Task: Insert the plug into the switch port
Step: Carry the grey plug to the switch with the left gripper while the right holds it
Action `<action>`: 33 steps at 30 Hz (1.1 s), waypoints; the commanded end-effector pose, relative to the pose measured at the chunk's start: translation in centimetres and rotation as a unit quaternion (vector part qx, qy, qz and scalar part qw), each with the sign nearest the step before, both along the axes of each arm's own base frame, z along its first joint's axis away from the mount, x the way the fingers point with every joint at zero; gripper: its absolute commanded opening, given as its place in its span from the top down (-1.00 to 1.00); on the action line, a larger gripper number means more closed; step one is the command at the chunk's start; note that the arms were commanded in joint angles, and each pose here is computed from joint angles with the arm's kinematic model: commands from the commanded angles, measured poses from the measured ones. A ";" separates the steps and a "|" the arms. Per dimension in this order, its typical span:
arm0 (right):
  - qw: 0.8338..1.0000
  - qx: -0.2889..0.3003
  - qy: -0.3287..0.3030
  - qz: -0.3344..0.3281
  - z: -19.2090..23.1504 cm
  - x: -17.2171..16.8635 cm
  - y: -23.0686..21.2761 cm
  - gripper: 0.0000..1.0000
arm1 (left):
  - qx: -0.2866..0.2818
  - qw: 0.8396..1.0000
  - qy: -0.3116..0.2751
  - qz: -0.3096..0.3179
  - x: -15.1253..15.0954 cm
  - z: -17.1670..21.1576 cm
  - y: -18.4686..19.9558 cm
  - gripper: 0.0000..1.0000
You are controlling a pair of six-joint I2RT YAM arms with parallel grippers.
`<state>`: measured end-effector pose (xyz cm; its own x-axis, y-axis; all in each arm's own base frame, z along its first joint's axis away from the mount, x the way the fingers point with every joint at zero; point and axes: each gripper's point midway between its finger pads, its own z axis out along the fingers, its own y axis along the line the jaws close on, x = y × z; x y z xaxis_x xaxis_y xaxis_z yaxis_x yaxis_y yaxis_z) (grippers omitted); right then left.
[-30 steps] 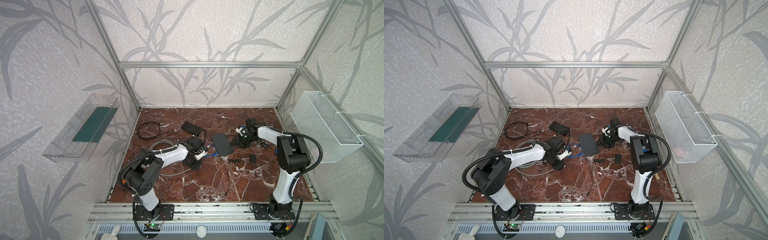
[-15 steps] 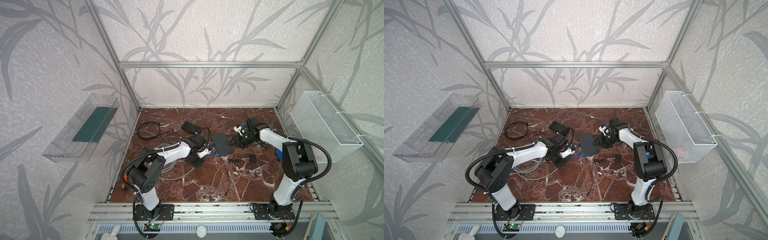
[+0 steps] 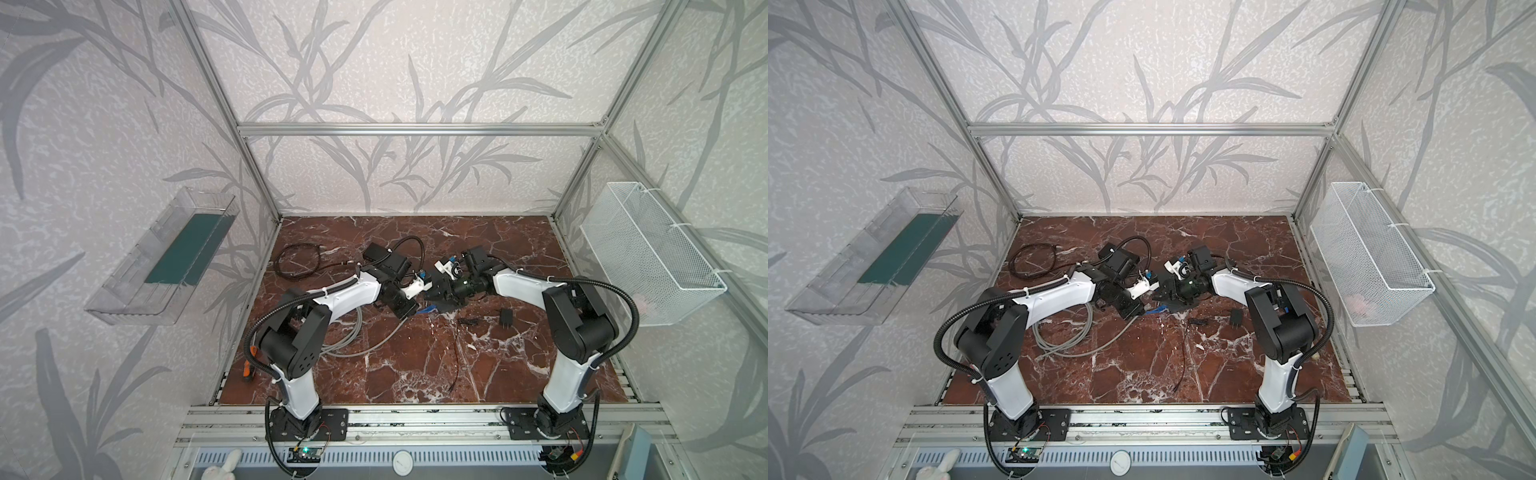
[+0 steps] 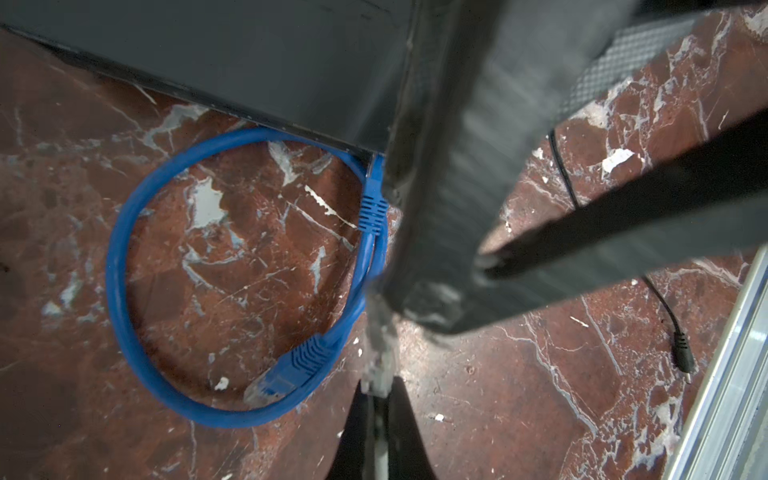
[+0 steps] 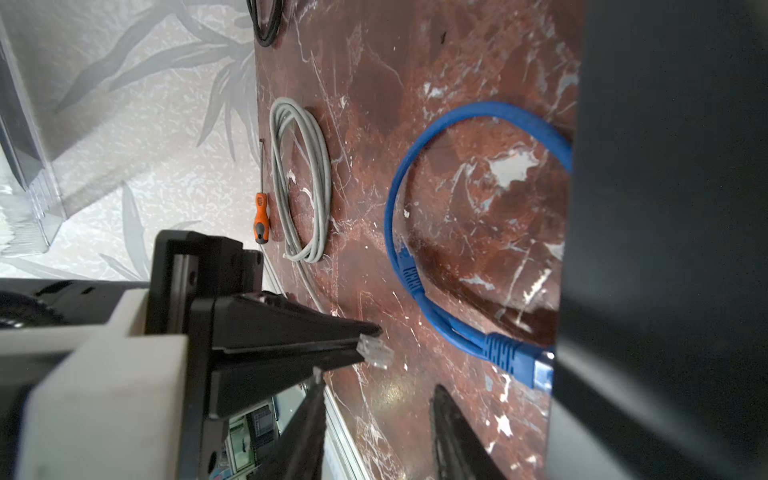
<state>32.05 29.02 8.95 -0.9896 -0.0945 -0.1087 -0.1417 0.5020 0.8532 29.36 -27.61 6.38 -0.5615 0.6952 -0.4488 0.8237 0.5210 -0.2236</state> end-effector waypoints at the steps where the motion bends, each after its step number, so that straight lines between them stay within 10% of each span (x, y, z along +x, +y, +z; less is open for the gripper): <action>1: 1.000 0.020 0.019 0.000 0.1 -0.1 0.8 0.19 | -0.025 1.000 -0.015 -0.012 0.7 0.8 -1.1 0.89; 21: 0.998 0.012 0.051 0.029 -1.3 -0.7 1.8 0.57 | -0.031 0.999 -0.029 0.003 1.4 0.5 -1.9 0.89; 33: 0.993 -0.004 0.110 -0.039 -0.7 0.8 0.6 0.69 | -0.012 0.998 -0.047 0.028 0.8 -0.5 -0.1 0.22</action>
<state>32.03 29.89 7.48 -0.9953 -0.0672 0.0697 0.0268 0.5007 0.8652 30.25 -27.84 5.10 -0.5682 0.6618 -0.4891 0.8087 0.5590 -0.1830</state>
